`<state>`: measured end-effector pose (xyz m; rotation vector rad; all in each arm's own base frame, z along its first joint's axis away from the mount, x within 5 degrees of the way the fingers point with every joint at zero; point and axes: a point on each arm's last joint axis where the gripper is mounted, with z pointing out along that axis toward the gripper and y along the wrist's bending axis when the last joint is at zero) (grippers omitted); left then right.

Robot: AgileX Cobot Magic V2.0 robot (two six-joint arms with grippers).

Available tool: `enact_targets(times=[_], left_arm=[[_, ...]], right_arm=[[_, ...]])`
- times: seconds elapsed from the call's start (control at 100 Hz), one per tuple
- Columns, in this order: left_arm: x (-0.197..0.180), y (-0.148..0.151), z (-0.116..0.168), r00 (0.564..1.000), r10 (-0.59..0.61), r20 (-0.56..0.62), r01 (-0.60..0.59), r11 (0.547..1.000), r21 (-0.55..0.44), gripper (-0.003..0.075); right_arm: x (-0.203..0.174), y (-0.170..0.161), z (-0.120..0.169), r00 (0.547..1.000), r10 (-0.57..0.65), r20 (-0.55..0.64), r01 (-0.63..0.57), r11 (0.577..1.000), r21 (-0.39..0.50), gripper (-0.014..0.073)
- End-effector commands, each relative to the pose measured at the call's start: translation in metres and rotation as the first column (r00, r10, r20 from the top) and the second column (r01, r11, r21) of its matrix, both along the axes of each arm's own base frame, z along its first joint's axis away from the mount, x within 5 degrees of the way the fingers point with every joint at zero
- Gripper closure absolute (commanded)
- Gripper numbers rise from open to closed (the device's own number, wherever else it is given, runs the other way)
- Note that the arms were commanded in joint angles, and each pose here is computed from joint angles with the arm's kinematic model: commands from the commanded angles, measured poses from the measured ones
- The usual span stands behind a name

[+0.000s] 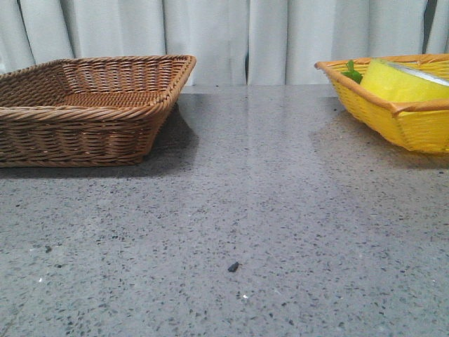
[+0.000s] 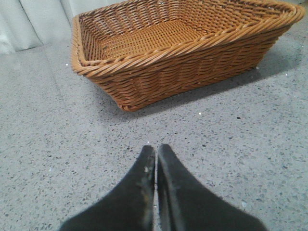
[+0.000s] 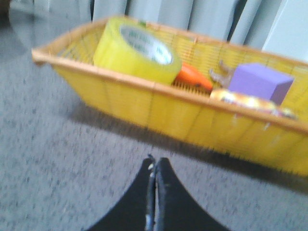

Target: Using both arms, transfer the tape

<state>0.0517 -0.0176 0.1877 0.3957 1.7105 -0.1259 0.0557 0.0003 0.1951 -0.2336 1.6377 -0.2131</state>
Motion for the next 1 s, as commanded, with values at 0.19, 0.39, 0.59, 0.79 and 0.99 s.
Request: enact_targets(times=[0.19,0.39,0.59,0.79,0.99], left_arm=[[0.0,0.003,0.008,0.988,0.012,0.153,-0.023,0.997,0.072,0.0741],[0.0,0.004,0.029,0.962,0.08,0.261,0.002,0.955,-0.297,0.0741],[0.0,0.013,0.035,0.974,0.184,0.135,-0.024,0.671,-0.741,0.0741],[-0.001,0.019,0.044,0.951,0.245,0.19,-0.015,0.647,-0.762,0.0741],[0.007,0.009,0.071,0.967,0.175,0.184,-0.022,0.781,-0.624,0.071]], right_arm=[[-0.001,-0.004,0.016,0.972,-0.1,0.215,-0.065,0.76,0.647,0.0662],[-0.001,-0.005,0.014,0.975,-0.122,0.183,-0.079,0.584,0.808,0.0662],[-0.003,-0.003,0.026,0.977,-0.093,0.193,-0.105,0.576,0.811,0.0662],[-0.004,0.007,0.077,0.985,0.026,0.168,-0.125,0.782,0.611,0.0661],[0.034,0.016,0.128,0.972,0.15,-0.178,-0.064,0.907,0.416,0.0491]])
